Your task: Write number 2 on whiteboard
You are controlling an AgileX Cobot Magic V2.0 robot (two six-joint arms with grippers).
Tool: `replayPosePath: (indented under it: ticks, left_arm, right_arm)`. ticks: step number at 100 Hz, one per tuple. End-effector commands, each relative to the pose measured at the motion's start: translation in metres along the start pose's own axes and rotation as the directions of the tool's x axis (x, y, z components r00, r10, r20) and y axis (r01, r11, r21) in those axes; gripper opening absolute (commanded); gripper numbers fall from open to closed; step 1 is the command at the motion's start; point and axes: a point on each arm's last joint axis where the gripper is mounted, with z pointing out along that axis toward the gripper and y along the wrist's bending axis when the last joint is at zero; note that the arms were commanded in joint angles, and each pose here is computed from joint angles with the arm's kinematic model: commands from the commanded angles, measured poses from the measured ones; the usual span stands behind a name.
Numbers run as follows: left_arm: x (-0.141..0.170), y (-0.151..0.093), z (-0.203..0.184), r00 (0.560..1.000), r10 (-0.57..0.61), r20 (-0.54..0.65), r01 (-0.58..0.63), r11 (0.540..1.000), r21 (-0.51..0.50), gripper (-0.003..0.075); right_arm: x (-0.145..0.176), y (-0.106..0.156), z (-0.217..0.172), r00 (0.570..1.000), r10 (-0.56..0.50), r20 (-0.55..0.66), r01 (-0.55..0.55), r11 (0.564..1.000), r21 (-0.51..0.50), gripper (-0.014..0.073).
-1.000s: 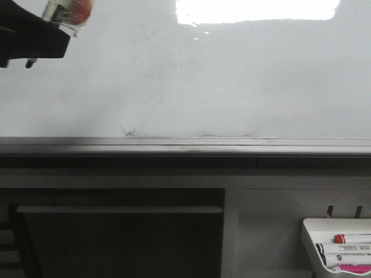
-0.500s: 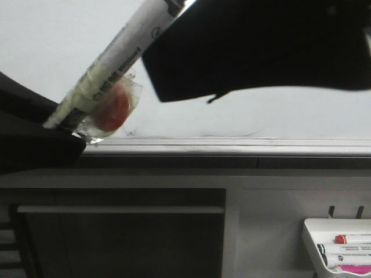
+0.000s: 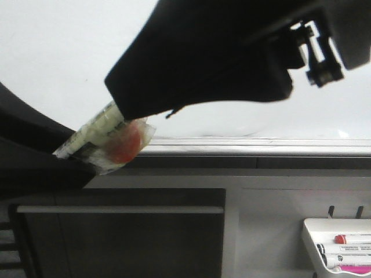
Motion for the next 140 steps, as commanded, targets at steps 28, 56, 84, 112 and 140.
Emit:
replayPosePath:
  ticks: [28, 56, 84, 112, 140]
  left_arm:
    - [-0.019, 0.007, -0.005, 0.992, -0.007, 0.129, 0.011, 0.999, -0.034, 0.0053]
    - [-0.015, 0.047, -0.046, 0.96, -0.24, 0.144, 0.272, 0.922, -0.277, 0.037]
    - [-0.015, 0.067, -0.084, 0.894, -0.311, 0.324, 0.434, 0.782, -0.448, 0.0138]
    - [-0.02, 0.072, -0.089, 0.827, -0.342, 0.447, 0.535, 0.726, -0.433, -0.0019]
    - [-0.022, 0.073, -0.09, 0.821, -0.324, 0.47, 0.535, 0.725, -0.434, -0.0019]
  right_arm:
    - [-0.014, -0.003, -0.005, 0.995, -0.082, 0.055, 0.08, 0.996, 0.033, -0.0071]
    - [-0.044, -0.028, -0.013, 0.987, -0.071, 0.145, 0.049, 0.988, 0.149, -0.0071]
    - [-0.073, -0.079, -0.003, 0.986, -0.03, 0.165, -0.02, 0.956, 0.293, -0.0071]
    - [-0.083, -0.102, 0.023, 0.991, -0.062, 0.115, 0.021, 0.945, 0.325, -0.0068]
    - [-0.09, -0.135, 0.023, 0.993, -0.04, 0.115, -0.008, 0.92, 0.391, -0.0067]
